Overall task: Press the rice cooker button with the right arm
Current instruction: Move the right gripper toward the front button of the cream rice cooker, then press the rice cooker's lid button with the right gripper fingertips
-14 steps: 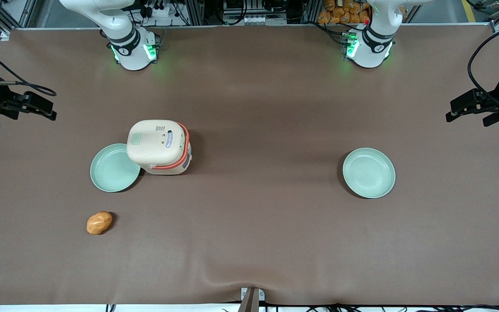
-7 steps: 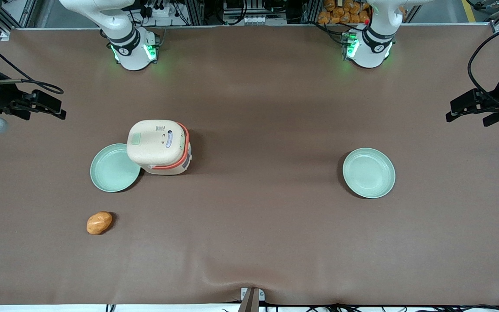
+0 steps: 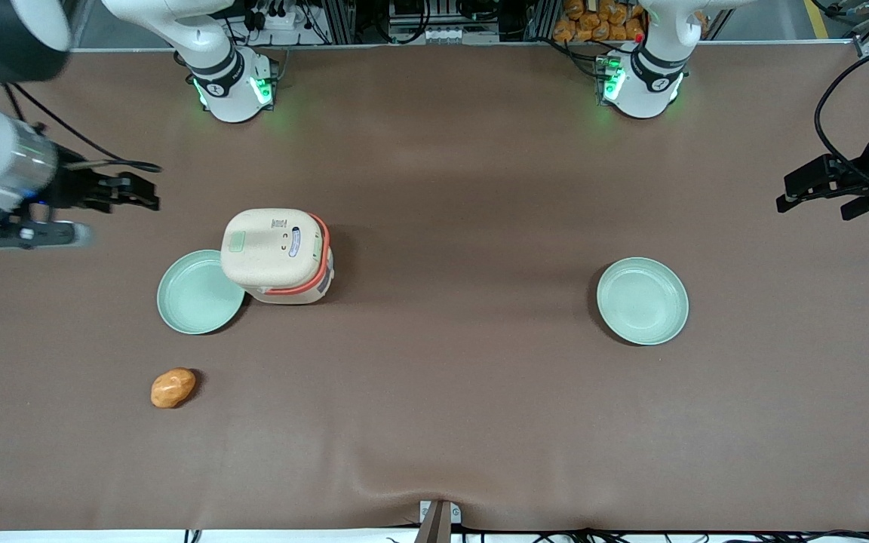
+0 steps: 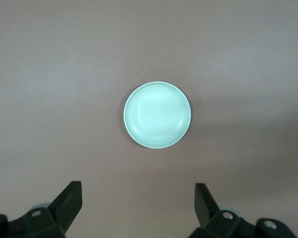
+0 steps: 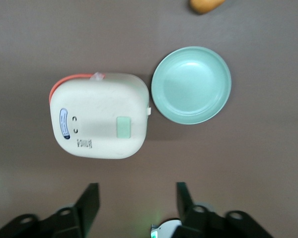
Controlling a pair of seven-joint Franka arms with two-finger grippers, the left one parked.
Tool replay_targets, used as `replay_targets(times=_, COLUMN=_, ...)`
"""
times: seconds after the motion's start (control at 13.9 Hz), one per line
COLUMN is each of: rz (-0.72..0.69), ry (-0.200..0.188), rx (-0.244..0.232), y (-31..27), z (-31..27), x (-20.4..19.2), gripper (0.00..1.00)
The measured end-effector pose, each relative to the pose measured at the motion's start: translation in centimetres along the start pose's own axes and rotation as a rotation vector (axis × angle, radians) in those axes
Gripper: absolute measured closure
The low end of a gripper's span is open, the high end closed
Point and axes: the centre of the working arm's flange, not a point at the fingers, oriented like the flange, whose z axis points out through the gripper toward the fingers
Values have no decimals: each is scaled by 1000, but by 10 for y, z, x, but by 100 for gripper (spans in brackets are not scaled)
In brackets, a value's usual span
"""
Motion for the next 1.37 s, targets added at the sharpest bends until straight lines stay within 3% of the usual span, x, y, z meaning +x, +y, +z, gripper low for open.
replay_targets(times=0.14, rz=-24, ry=-22, rx=-10, y=-16, z=18, x=6, gripper=59)
replay_targets(times=0.29, rz=-37, ry=-16, rx=-14, y=-25, z=38, x=14, gripper=76)
replay_targets(times=0.72, rz=-54, ry=5, rx=-24, y=-38, z=119, x=35, gripper=78)
replay_targets(times=1.23, rz=-49, ry=-57, rx=-37, y=-36, z=168, x=38, gripper=89)
replay_targets(times=1.3, rz=-48, ry=-62, rx=-38, y=-36, z=173, x=39, gripper=97)
replay_targets(times=1.37, rz=-48, ry=-66, rx=-39, y=-36, z=177, x=39, gripper=97)
